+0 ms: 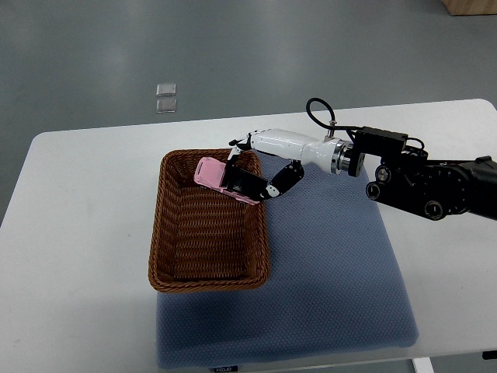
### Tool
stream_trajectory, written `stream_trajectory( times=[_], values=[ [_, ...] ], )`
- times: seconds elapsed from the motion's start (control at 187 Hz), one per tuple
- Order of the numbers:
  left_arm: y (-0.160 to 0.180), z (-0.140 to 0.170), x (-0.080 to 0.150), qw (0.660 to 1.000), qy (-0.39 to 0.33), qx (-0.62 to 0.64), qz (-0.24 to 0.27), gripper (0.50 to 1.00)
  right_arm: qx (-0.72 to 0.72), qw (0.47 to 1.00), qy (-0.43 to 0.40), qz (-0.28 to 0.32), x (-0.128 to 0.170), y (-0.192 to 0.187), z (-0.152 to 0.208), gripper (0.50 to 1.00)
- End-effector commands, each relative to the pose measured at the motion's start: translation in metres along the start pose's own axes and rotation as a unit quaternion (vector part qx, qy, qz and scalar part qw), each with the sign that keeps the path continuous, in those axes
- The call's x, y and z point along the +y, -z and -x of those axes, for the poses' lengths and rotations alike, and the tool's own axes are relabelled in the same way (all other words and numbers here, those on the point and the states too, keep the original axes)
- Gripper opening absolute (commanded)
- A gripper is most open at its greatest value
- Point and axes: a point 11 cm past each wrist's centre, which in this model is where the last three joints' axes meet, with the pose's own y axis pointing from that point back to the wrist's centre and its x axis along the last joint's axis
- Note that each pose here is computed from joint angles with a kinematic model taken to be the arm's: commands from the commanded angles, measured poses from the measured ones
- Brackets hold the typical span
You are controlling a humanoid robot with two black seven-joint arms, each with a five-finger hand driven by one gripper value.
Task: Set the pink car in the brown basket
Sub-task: 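Lower the SUV into the basket and open the right hand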
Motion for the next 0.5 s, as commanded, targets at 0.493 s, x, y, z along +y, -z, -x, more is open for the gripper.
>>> stream_trajectory(
  times=[0.493],
  values=[
    [-0.004, 0.000, 0.000, 1.000, 0.000, 0.000, 0.003, 1.000, -0.023, 0.999, -0.023, -0.030, -0.002, 0.013, -0.003, 0.901]
  ],
)
